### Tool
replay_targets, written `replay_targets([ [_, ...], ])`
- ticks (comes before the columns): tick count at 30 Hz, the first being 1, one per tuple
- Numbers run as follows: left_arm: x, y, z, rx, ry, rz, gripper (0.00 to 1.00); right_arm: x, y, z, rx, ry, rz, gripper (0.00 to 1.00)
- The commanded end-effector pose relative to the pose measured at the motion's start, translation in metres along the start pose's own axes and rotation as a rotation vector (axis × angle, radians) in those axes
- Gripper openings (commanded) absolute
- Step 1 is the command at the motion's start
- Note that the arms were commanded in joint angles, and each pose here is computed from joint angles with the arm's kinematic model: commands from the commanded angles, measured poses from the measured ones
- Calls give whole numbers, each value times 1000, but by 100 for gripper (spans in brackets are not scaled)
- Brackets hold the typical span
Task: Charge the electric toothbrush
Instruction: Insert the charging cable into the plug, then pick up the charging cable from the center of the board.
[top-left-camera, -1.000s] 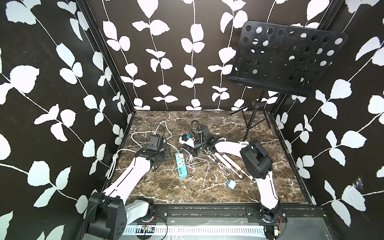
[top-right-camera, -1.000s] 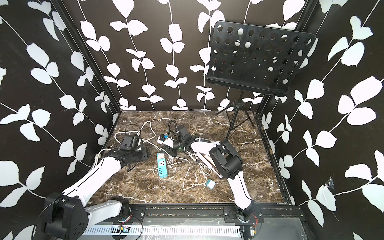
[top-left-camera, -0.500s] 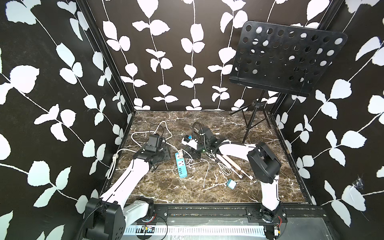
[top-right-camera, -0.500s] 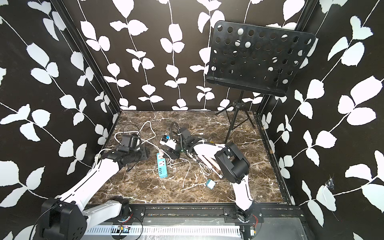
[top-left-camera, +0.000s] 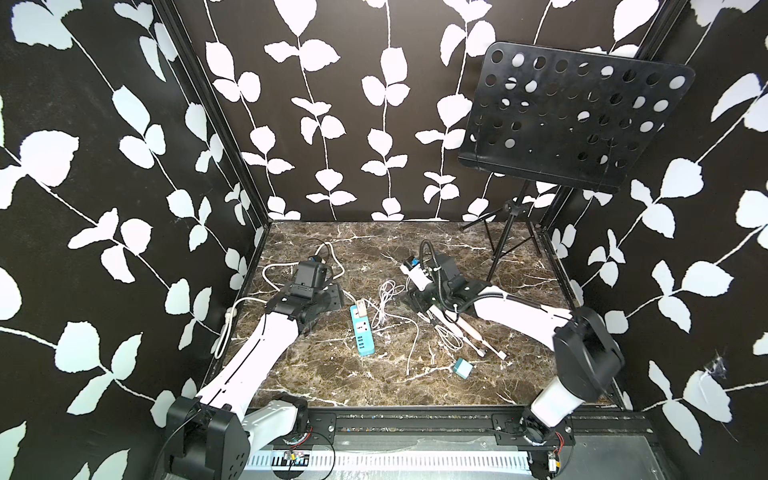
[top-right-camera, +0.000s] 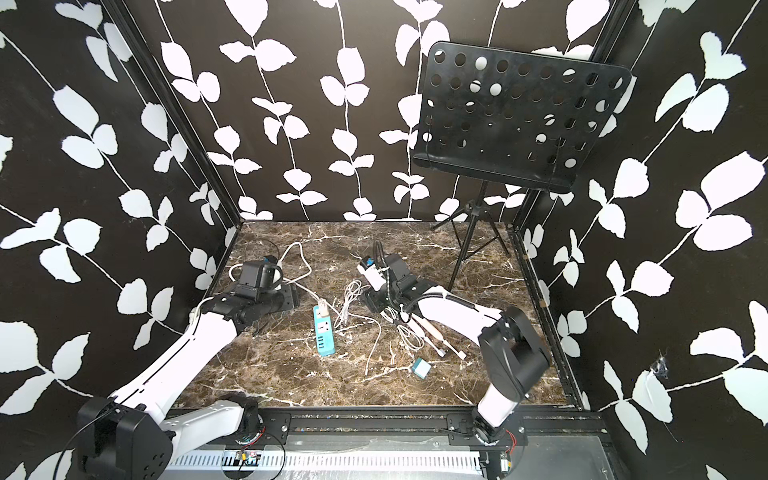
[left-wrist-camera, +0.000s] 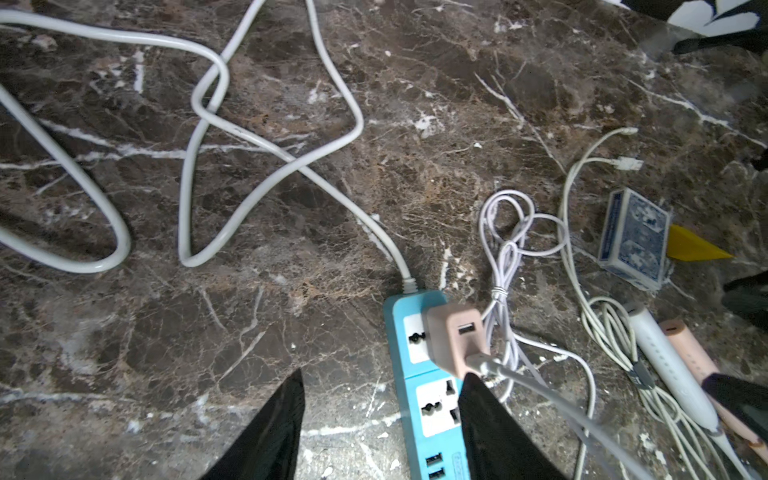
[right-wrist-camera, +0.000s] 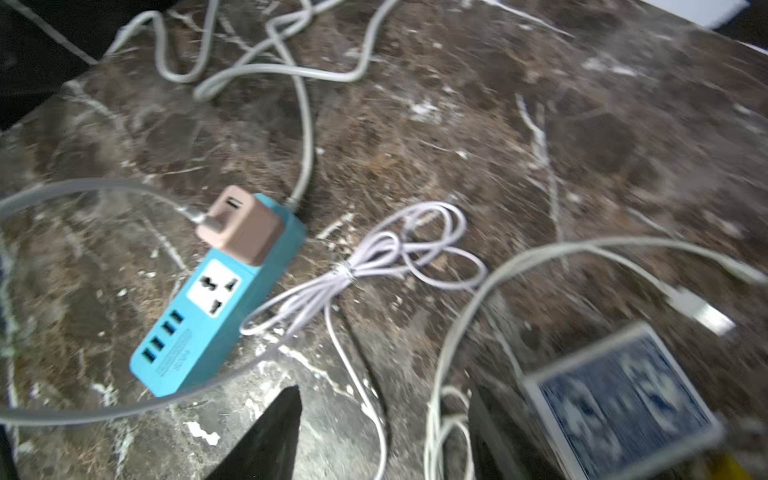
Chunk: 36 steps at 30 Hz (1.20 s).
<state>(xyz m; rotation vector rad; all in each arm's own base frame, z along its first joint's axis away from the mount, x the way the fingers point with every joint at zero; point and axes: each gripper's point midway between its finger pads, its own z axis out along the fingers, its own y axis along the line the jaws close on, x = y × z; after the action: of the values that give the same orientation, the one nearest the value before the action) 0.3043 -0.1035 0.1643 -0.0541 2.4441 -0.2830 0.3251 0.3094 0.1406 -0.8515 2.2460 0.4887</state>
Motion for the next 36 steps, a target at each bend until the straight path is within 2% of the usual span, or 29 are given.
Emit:
replay_targets([
  [1,-5,-19,-7,14,-32,88,62,31,-18,-28,270,106,194,63],
  [5,6,-25,-6,28,-40,110,63,66,10,-31,284,170,412,61],
  [12,15,-18,-14,19,-46,114,64,113,77,-23,265,316,507,58],
  [15,19,-14,-18,13,-48,114,65,134,91,-17,271,390,509,53],
  [18,21,-13,-23,16,-51,114,65,147,117,-6,215,424,522,47],
  [21,26,-10,-25,12,-43,118,66,163,124,1,219,496,538,45],
  [27,33,-8,-30,26,-50,117,67,183,127,2,257,554,559,39],
  [30,35,-8,-30,34,-48,117,67,190,126,-1,284,572,559,29],
  [34,37,-7,-32,31,-41,119,67,205,129,3,284,617,567,27],
  [36,37,-6,-33,29,-48,120,67,213,129,5,296,645,552,21],
])
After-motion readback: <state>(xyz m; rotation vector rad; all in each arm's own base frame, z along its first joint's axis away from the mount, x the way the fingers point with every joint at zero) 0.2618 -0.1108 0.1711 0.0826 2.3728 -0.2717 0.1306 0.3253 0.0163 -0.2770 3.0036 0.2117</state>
